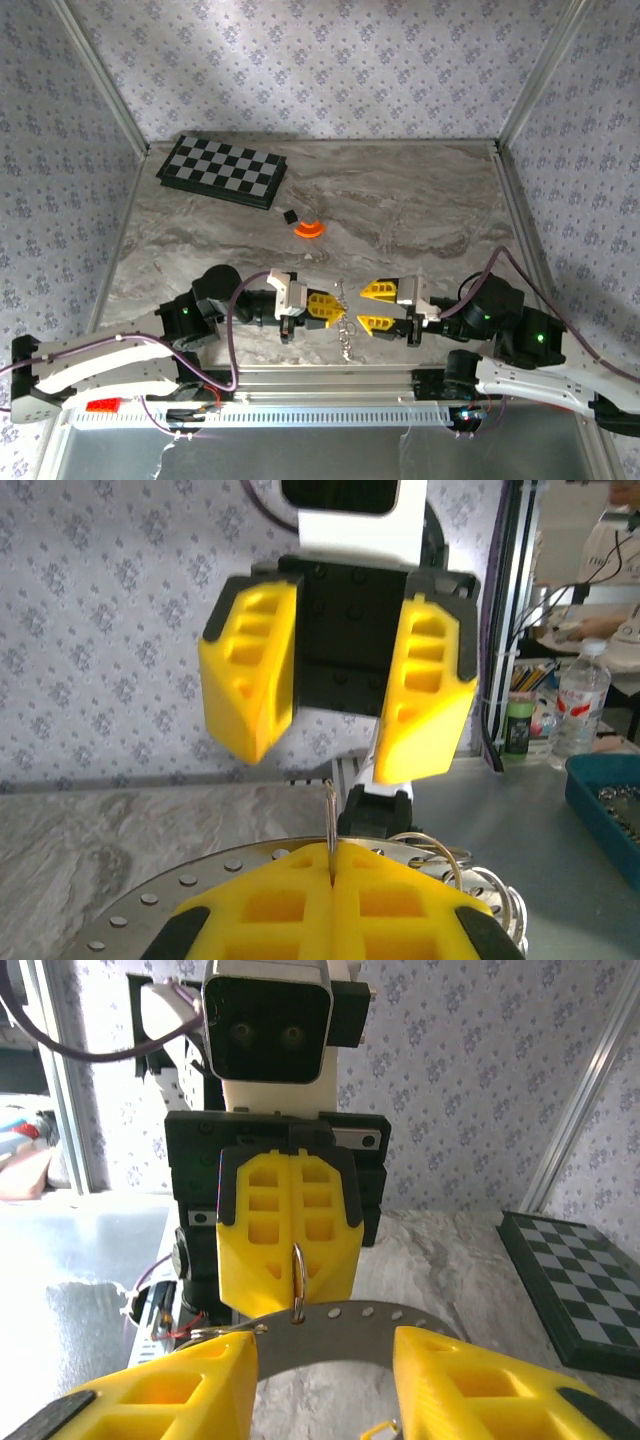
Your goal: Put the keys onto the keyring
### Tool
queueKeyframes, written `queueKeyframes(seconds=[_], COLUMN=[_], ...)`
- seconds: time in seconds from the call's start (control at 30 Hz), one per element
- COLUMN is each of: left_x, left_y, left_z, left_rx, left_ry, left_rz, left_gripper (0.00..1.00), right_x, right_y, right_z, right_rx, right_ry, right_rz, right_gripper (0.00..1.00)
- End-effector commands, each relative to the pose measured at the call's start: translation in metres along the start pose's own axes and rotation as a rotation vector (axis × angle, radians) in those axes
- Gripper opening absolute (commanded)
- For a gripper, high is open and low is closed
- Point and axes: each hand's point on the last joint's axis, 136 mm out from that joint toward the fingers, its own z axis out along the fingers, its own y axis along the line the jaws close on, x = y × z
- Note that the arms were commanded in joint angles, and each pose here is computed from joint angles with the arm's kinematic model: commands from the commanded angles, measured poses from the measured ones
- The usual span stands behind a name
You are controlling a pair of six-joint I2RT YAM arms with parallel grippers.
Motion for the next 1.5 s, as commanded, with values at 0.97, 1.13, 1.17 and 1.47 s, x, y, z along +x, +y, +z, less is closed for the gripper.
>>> queueKeyframes(seconds=[0.97,1.13,1.17,1.47], left_x=[0.002,0.009,0.009,0.007], left_y=[0.024,0.026,0.026,0.023], left_z=[0.001,-0.006,-0.007,-0.009], left_rx=[-0.139,-0.158,-0.156,-0.147], left_ry=[0.086,0.167,0.173,0.177], left_rz=[0.028,0.048,0.052,0.076], left_gripper=[0.31,0.29,0.28,0.21], right_x=[0.005,0.009,0.013,0.012], right_y=[-0.018,-0.019,-0.018,-0.012], right_z=[0.008,0.009,0.009,0.017], right_rx=[0.076,0.069,0.060,0.013], right_ry=[0.153,0.260,0.287,0.328], right_rz=[-0.018,-0.063,-0.070,-0.104], right_gripper=[0.00,0.00,0.00,0.00])
